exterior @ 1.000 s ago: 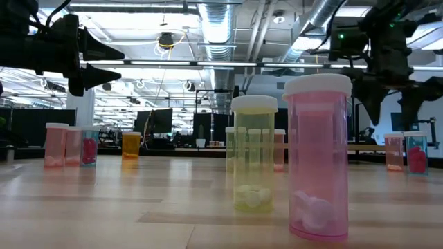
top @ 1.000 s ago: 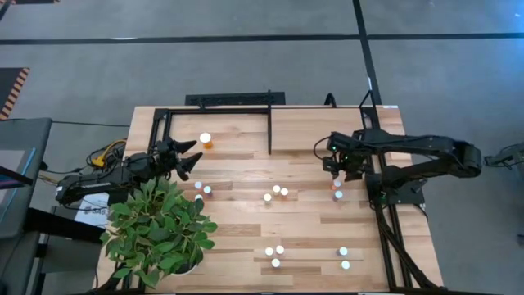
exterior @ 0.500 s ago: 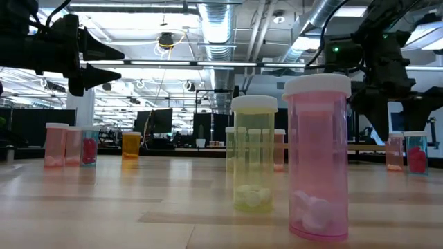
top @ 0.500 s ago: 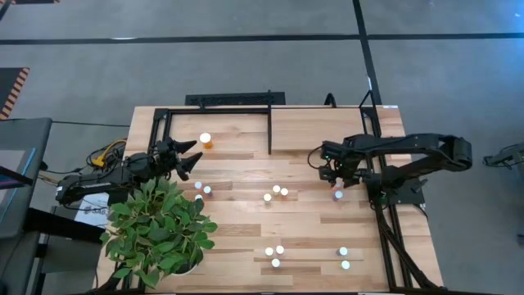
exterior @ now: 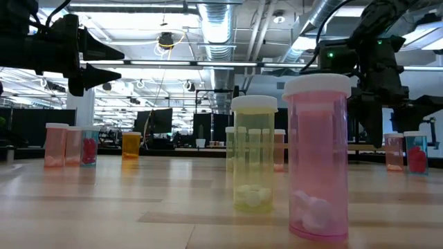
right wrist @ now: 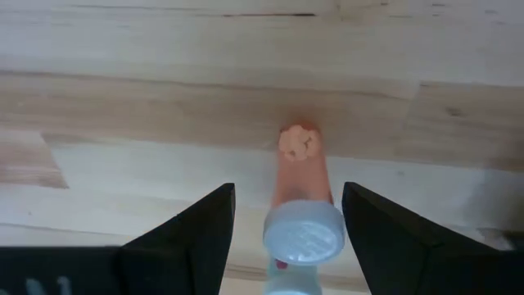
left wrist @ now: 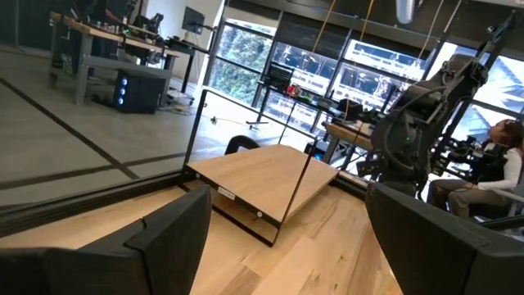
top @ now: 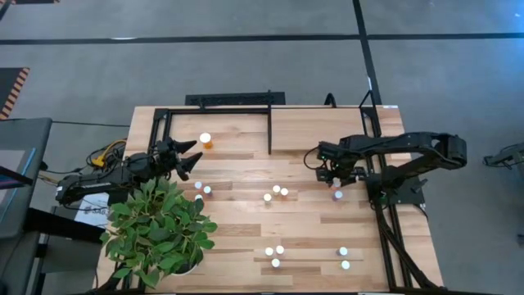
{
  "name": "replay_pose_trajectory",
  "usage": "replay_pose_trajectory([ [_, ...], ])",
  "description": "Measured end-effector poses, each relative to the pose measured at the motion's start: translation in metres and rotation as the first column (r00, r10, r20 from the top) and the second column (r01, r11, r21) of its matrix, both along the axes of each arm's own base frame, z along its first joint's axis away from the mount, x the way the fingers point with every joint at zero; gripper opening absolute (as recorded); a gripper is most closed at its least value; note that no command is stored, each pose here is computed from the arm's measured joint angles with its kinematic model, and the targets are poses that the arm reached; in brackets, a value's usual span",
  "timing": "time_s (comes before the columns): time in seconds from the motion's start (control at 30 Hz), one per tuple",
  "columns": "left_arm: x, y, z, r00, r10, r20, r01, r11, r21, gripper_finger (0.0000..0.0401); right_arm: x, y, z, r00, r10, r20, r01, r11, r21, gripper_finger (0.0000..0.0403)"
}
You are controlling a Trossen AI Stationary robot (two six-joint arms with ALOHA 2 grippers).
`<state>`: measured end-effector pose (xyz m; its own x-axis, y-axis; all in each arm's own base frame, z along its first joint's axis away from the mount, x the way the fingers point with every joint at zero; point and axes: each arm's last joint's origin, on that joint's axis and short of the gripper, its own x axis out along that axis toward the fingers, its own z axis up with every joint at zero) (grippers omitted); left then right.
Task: Pick and place medicine bottles onto shelf by color
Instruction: Put the pink pill bottle on the shelf
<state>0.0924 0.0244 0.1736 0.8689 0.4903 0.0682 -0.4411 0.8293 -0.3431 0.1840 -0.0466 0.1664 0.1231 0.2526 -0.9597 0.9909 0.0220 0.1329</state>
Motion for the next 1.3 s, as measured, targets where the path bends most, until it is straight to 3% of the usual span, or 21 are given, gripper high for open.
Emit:
replay_pose_trajectory([
  [0.53,0.000,0.000,0.000,1.000,0.000,0.000,0.000,1.000,0.000,0.0312,0.002,0.000,0.000,1.000,-0.008,0.019,0.008,1.000,-0.005,0.0137],
  [0.93,0.000,0.000,0.000,1.000,0.000,0.000,0.000,1.000,0.000,0.0312,0.001,-0.011,0.013,0.996,-0.086,0.008,0.085,0.995,0.053,0.0134],
  [1.3,0.000,0.000,0.000,1.000,0.000,0.000,0.000,1.000,0.000,0.0312,-0.005,-0.046,0.055,0.999,-0.051,-0.010,0.050,0.997,-0.058,0.0134],
])
